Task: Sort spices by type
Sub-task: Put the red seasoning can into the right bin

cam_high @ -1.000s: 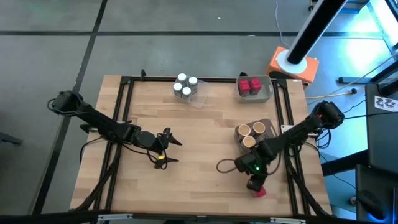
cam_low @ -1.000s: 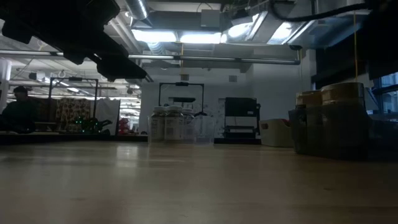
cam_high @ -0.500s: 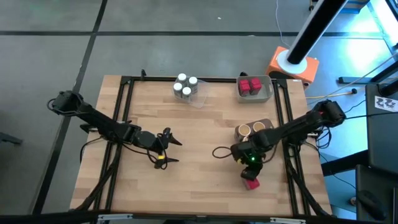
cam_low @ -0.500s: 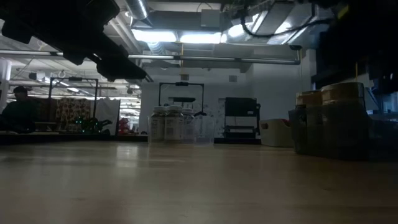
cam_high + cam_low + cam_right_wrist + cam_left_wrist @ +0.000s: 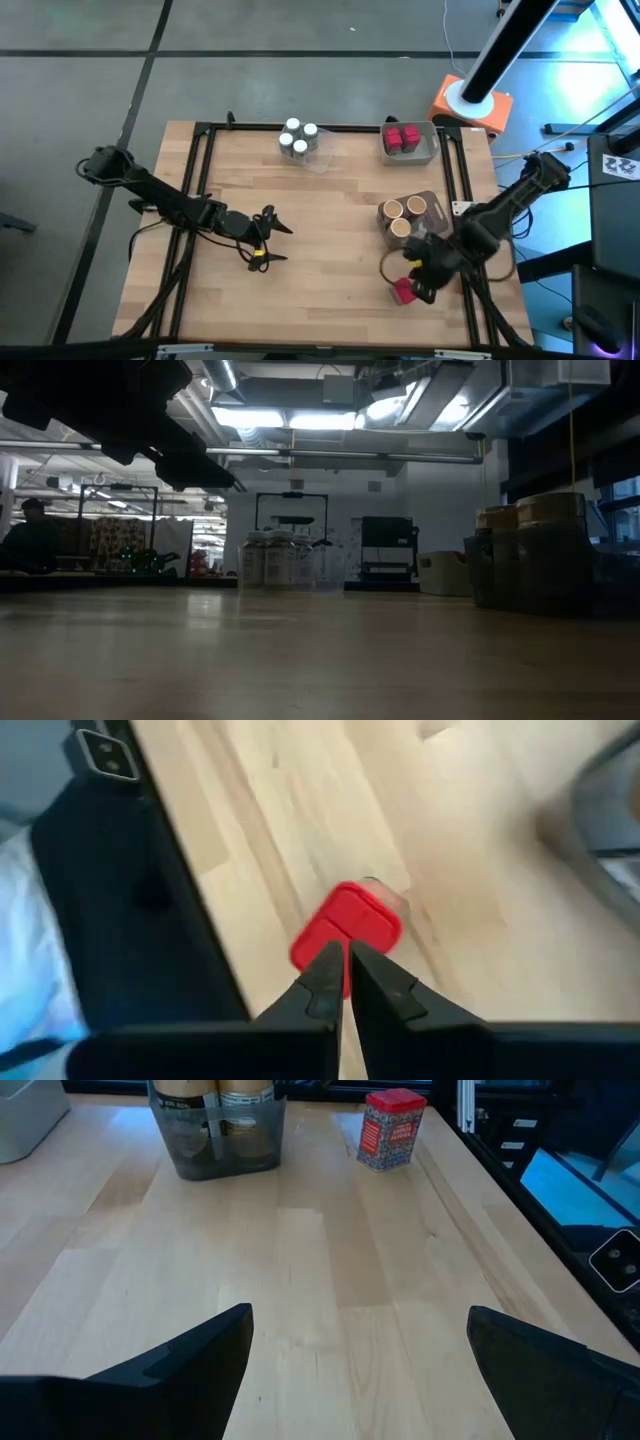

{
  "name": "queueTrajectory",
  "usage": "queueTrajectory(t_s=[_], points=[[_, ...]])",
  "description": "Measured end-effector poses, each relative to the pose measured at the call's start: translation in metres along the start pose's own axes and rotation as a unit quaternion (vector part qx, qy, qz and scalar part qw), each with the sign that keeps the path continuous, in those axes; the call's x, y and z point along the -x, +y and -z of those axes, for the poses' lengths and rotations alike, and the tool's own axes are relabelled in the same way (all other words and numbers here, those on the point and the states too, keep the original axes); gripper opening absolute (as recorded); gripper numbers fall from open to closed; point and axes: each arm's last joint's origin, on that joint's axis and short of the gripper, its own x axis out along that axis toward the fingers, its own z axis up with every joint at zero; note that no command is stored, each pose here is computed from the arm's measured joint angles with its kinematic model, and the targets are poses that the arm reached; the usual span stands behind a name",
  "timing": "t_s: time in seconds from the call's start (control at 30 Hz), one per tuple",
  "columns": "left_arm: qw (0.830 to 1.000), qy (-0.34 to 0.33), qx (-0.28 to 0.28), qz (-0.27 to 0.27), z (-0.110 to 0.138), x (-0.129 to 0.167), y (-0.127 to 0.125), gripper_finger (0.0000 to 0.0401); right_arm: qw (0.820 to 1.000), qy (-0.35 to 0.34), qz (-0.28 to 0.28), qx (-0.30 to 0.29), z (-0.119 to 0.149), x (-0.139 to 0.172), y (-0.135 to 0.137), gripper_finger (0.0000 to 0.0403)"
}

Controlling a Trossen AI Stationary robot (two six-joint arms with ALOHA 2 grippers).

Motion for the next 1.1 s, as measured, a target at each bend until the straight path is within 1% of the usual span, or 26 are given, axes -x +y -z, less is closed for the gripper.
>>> queueTrajectory(t_s=[0.1,0.2,0.27,0.33,0.4,0.47,0.53,0.63,0.7,0.8,0.9,0.97,1.1], points=[[1.0,0.0,0.0,0.0,0.0,0.0,0.0,0.0351,0.999,-0.029,0.015,0.0,0.01,-0.001,0.004,0.0024],[1.0,0.0,0.0,0.0,0.0,0.0,0.0,0.0351,0.997,-0.077,0.004,0.004,0.008,-0.005,0.012,0.0024],[1.0,-0.001,-0.005,0.0,0.0,0.0,0.0,0.0351,0.995,-0.102,0.007,0.007,0.005,-0.006,0.013,0.0024],[1.0,-0.003,-0.005,0.0,-0.001,0.0,0.0,0.0351,0.994,-0.109,0.014,-0.004,-0.001,-0.007,0.011,0.0026],[1.0,-0.004,-0.005,0.001,-0.001,0.0,0.0,0.0351,0.995,-0.094,0.011,-0.017,-0.004,-0.009,0.01,0.0039],[1.0,-0.004,-0.005,0.0,-0.001,0.0,0.0,0.0351,0.997,-0.075,0.015,-0.034,-0.004,-0.009,0.008,0.0067],[1.0,-0.004,-0.005,0.001,-0.001,0.0,0.0,0.0351,0.996,-0.064,0.023,-0.059,-0.003,-0.009,0.005,0.0108],[1.0,-0.004,-0.005,0.001,-0.001,0.0,0.0,0.0351,0.994,-0.049,0.037,-0.093,-0.002,-0.013,0.004,0.0184],[1.0,-0.004,-0.005,0.001,-0.001,0.0,0.0,0.0351,0.993,-0.046,0.04,-0.105,-0.001,-0.015,0.004,0.024],[1.0,-0.004,-0.005,0.001,-0.001,0.0,0.0,0.0351,0.993,-0.02,0.044,-0.108,-0.001,-0.022,0.006,0.0317],[1.0,-0.004,-0.005,0.001,-0.001,0.0,0.0,0.0351,0.992,-0.001,0.05,-0.112,0.0,-0.029,0.008,0.038],[1.0,-0.004,-0.005,0.001,-0.001,0.0,0.0,0.0351,0.991,0.015,0.052,-0.12,0.001,-0.035,0.01,0.0393],[1.0,-0.004,-0.005,0.001,-0.001,0.0,0.0,0.0351,0.989,0.063,0.059,-0.123,0.003,-0.046,0.012,0.037]])
